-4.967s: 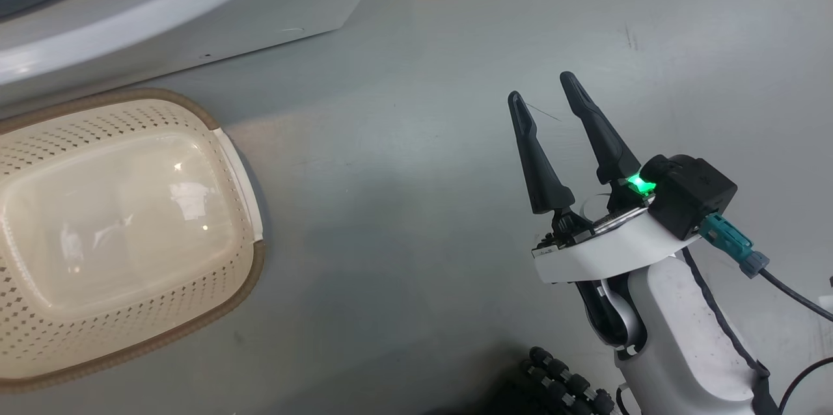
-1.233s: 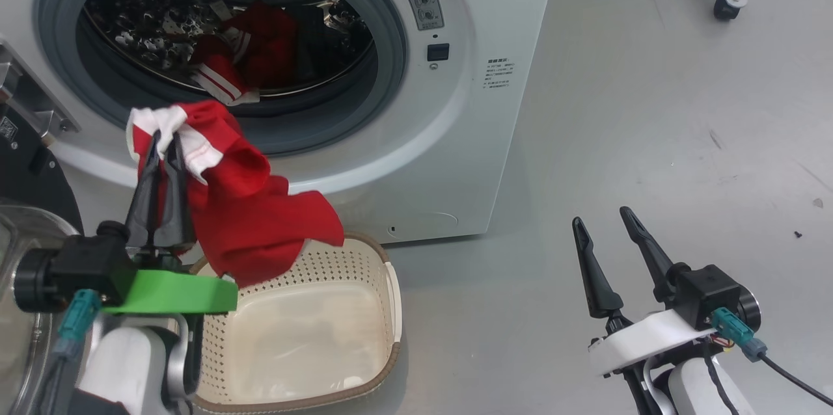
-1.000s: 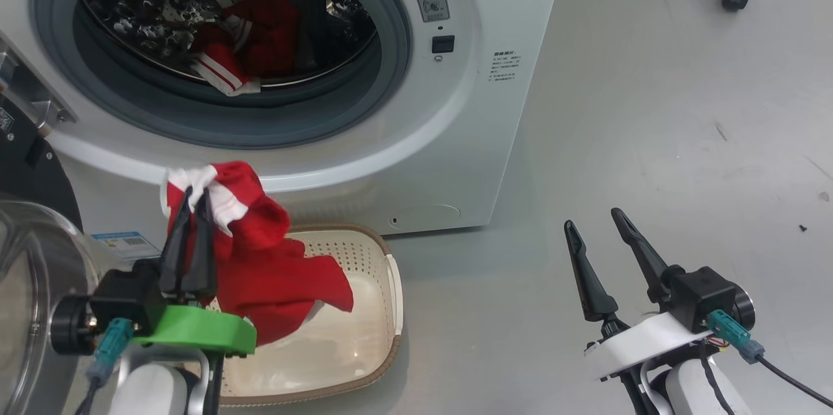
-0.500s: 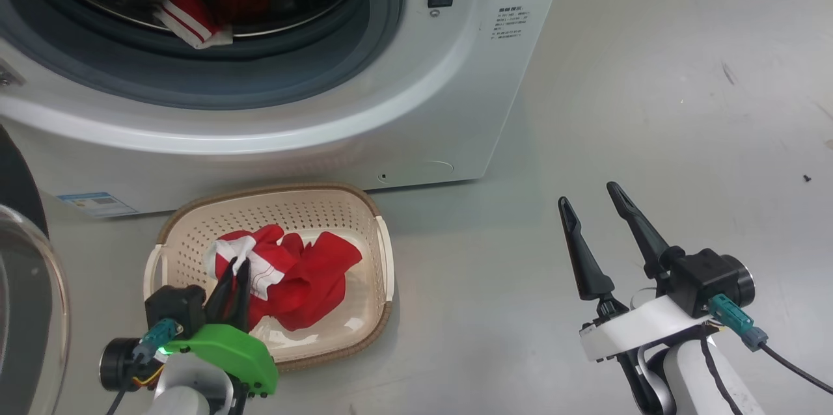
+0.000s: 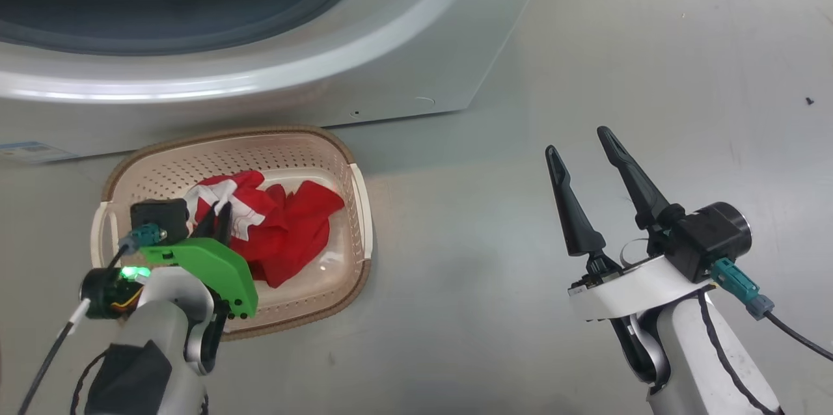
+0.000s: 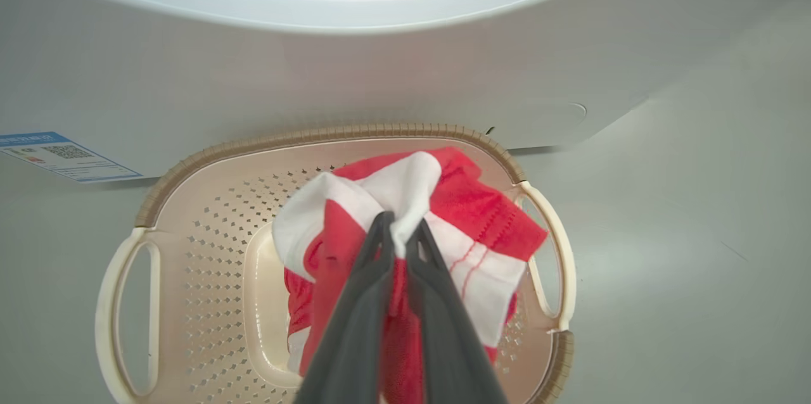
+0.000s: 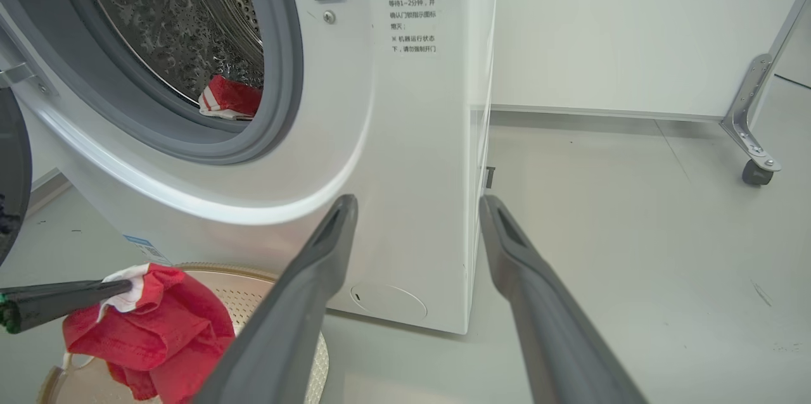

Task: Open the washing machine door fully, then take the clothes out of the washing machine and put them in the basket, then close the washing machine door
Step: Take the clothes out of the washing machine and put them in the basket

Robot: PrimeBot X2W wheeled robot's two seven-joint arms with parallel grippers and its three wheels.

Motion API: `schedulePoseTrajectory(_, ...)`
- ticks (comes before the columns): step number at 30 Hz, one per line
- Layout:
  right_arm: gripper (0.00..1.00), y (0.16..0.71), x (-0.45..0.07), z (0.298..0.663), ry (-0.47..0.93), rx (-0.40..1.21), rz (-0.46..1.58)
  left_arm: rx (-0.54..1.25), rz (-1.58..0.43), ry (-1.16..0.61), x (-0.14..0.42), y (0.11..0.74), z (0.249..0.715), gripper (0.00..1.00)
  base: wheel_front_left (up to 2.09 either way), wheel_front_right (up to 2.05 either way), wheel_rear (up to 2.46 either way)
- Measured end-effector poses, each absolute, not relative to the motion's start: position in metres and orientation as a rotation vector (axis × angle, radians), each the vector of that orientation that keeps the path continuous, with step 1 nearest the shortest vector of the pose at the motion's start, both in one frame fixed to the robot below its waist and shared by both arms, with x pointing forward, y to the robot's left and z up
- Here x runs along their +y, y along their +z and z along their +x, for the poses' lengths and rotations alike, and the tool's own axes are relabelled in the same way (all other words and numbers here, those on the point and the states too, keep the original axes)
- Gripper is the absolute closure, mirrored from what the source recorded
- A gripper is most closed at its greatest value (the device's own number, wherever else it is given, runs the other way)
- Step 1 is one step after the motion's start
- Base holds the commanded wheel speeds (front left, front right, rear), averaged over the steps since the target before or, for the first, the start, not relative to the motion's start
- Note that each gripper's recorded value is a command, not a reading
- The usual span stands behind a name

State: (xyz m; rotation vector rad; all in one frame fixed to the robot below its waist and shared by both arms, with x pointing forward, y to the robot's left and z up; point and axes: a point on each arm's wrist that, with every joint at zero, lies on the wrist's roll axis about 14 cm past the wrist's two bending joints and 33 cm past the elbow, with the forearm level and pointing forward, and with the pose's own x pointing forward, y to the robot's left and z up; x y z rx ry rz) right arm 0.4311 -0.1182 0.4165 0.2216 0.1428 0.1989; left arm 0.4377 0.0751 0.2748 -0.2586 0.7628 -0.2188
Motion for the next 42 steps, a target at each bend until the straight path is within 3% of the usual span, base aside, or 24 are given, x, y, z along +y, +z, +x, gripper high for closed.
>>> schedulePoseTrajectory(15, 0.00, 0.374, -0.134, 0.455, 0.150, 0.213, 0.218, 1.047, -0.303, -0.188, 0.068, 0.184, 0.426, 1.00, 0.00, 0.00, 0.00)
schedulePoseTrajectory(21, 0.00, 0.368, -0.134, 0.458, 0.147, 0.225, 0.221, 1.084, -0.308, -0.185, 0.066, 0.172, 0.424, 1.00, 0.00, 0.00, 0.00)
schedulePoseTrajectory(22, 0.00, 0.367, -0.134, 0.459, 0.146, 0.226, 0.220, 1.073, -0.310, -0.185, 0.066, 0.173, 0.427, 0.88, 0.00, 0.00, 0.00)
schedulePoseTrajectory(23, 0.00, 0.367, -0.134, 0.459, 0.146, 0.227, 0.219, 1.064, -0.313, -0.188, 0.066, 0.174, 0.429, 0.69, 0.00, 0.00, 0.00)
schedulePoseTrajectory(24, 0.00, 0.367, -0.134, 0.459, 0.146, 0.227, 0.219, 1.062, -0.313, -0.192, 0.066, 0.175, 0.429, 0.64, 0.00, 0.00, 0.00)
schedulePoseTrajectory(25, 0.00, 0.368, -0.134, 0.458, 0.146, 0.227, 0.219, 1.060, -0.311, -0.190, 0.066, 0.175, 0.429, 0.15, 0.00, 0.00, 0.00)
schedulePoseTrajectory(26, 0.00, 0.368, -0.134, 0.458, 0.145, 0.226, 0.218, 1.059, -0.309, -0.188, 0.067, 0.175, 0.429, 0.00, 0.00, 0.00, 0.00)
schedulePoseTrajectory(42, 0.00, 0.389, -0.133, 0.456, 0.151, 0.191, 0.219, 0.830, -0.257, -0.207, 0.072, 0.216, 0.451, 0.00, 0.00, 0.00, 0.00)
